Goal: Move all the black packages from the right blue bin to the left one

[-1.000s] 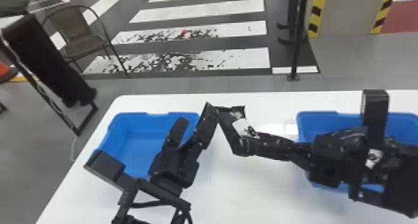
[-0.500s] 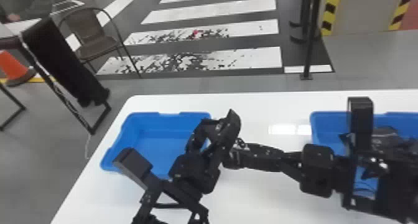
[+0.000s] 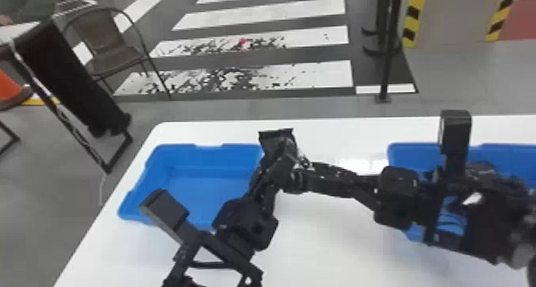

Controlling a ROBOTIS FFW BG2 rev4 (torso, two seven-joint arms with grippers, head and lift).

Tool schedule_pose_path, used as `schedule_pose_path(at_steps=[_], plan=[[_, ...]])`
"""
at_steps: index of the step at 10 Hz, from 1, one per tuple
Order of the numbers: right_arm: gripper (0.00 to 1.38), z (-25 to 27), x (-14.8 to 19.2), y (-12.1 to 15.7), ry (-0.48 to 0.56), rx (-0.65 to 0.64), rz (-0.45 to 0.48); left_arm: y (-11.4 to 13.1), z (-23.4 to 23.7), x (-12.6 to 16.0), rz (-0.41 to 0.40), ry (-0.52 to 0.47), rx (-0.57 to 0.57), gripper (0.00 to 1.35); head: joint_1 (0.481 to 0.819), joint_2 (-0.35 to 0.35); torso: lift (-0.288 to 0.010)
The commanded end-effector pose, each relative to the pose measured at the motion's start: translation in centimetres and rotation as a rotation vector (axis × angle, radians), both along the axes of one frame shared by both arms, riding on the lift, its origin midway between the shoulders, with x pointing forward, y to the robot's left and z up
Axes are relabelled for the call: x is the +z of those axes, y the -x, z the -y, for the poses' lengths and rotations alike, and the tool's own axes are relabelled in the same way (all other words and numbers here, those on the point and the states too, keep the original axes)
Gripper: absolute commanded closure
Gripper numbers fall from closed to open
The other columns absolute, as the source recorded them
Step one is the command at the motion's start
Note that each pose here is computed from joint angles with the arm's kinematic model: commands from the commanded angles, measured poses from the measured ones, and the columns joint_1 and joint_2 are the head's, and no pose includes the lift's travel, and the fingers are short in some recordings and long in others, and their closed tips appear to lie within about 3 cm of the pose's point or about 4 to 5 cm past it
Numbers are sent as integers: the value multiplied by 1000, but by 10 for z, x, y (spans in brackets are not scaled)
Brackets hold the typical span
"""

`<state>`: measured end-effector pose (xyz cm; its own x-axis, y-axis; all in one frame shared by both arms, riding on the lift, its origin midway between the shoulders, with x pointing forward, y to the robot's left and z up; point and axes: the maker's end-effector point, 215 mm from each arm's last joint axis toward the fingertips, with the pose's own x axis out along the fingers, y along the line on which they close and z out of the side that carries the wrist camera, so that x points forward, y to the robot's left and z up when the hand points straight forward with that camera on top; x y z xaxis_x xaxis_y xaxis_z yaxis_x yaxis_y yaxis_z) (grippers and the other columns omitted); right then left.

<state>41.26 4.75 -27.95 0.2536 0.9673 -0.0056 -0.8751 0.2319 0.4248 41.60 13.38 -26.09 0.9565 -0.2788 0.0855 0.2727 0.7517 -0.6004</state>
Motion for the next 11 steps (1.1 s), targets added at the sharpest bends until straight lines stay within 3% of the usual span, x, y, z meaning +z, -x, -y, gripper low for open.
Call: schedule_pose_path(at_steps=[1,2,3,4,5,7,8,9,10,11], plan=[[1116,2,1,-7,-8,-16,8,-1,-7,7,23,1,20,1210,695,243,-154],[1001,3,0,-10,-16,-23,5,-3,-12,8,30,-2,30,1210,695,245,-154],[703,6,-5,-14,-25,-36,-5,-12,-28,0,29,-49,63,1210,695,248,-154],[245,15,-7,-18,-41,-61,-15,-29,-63,-27,20,-178,142,1210,695,254,-154],[53,24,-7,-22,-44,-82,-16,-47,-120,-61,-10,-352,253,1210,695,269,-154],[150,38,-10,-26,-46,-113,-21,-62,-225,-93,-34,-706,462,1210,695,331,-154],[150,40,-13,-25,-46,-117,-29,-63,-255,-99,-50,-802,506,1210,695,350,-154],[148,42,-15,-25,-44,-122,-33,-61,-269,-98,-49,-817,544,1179,695,350,-154],[148,50,-18,-30,-15,-143,-19,-59,-275,-84,-12,-804,571,759,695,350,-154],[150,67,-20,-41,12,-189,-1,-55,-268,-64,62,-777,587,214,695,350,-154]])
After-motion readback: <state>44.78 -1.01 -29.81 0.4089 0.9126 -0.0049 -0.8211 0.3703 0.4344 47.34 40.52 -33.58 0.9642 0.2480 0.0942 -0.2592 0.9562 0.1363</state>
